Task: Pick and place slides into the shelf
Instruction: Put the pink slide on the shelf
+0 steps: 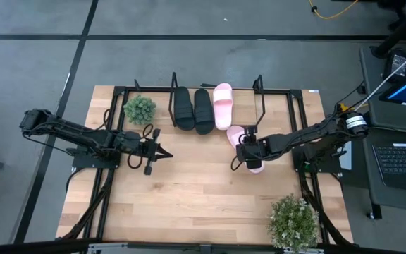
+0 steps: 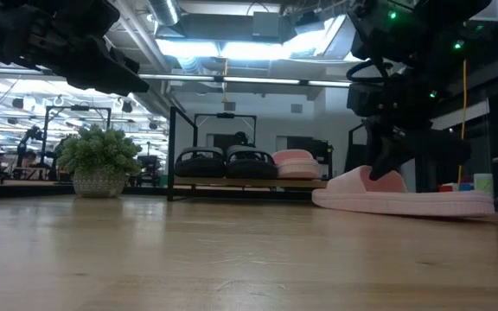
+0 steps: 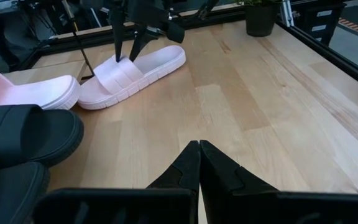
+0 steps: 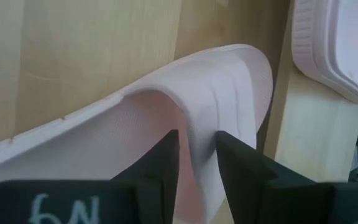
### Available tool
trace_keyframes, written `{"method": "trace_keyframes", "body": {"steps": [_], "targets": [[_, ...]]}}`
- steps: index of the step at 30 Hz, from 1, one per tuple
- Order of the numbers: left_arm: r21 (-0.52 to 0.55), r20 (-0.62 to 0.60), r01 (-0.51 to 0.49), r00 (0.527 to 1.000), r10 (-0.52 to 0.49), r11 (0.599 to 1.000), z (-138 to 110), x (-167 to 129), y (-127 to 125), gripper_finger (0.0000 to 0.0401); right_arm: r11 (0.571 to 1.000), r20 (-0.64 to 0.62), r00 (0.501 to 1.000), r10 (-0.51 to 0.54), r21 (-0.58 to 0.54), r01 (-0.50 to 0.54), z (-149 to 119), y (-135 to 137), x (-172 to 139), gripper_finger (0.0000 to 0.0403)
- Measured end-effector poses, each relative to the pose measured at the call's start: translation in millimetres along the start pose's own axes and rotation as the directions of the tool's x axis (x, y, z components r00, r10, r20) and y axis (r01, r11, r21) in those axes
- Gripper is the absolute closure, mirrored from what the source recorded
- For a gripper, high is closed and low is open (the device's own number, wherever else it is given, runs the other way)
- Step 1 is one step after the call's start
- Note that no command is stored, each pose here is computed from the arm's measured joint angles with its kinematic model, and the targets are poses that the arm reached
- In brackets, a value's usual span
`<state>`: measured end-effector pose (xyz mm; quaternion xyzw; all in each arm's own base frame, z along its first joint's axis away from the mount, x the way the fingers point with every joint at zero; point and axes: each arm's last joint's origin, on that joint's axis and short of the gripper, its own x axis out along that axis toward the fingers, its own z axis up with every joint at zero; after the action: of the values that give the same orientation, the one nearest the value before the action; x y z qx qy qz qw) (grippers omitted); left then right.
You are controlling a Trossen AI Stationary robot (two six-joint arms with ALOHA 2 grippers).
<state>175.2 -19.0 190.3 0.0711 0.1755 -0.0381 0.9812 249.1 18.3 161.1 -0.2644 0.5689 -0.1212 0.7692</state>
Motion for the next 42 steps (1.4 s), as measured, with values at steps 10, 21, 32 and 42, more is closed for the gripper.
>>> {"method": "trace_keyframes", "body": {"steps": [10, 21, 32, 42], "targets": [[0.0, -0.002, 0.0, 1.0, 0.0, 1.0, 0, 0, 0, 0.0401, 1.0, 0.004, 1.0, -0.003, 0.005, 0.003, 1, -1, -1, 0.0295], [0.0, -0.002, 0.0, 1.0, 0.0, 1.0, 0, 0, 0, 0.0401, 1.0, -0.007, 1.0, -0.003, -0.004, 0.003, 0, -1, -1, 0.0318], [0.001, -0.002, 0.0, 1.0, 0.0, 1.0, 0, 0, 0, 0.0401, 1.0, -0.017, 1.0, -0.003, 0.004, 0.004, 0, -1, -2, 0.0391], [0.001, -0.008, 0.001, 1.0, -0.001, 1.0, -1, 0, 0, 0.0401, 0.996, -0.06, 0.997, 0.057, 0.078, -0.052, 25, -26, -38, 0.0392]]}}
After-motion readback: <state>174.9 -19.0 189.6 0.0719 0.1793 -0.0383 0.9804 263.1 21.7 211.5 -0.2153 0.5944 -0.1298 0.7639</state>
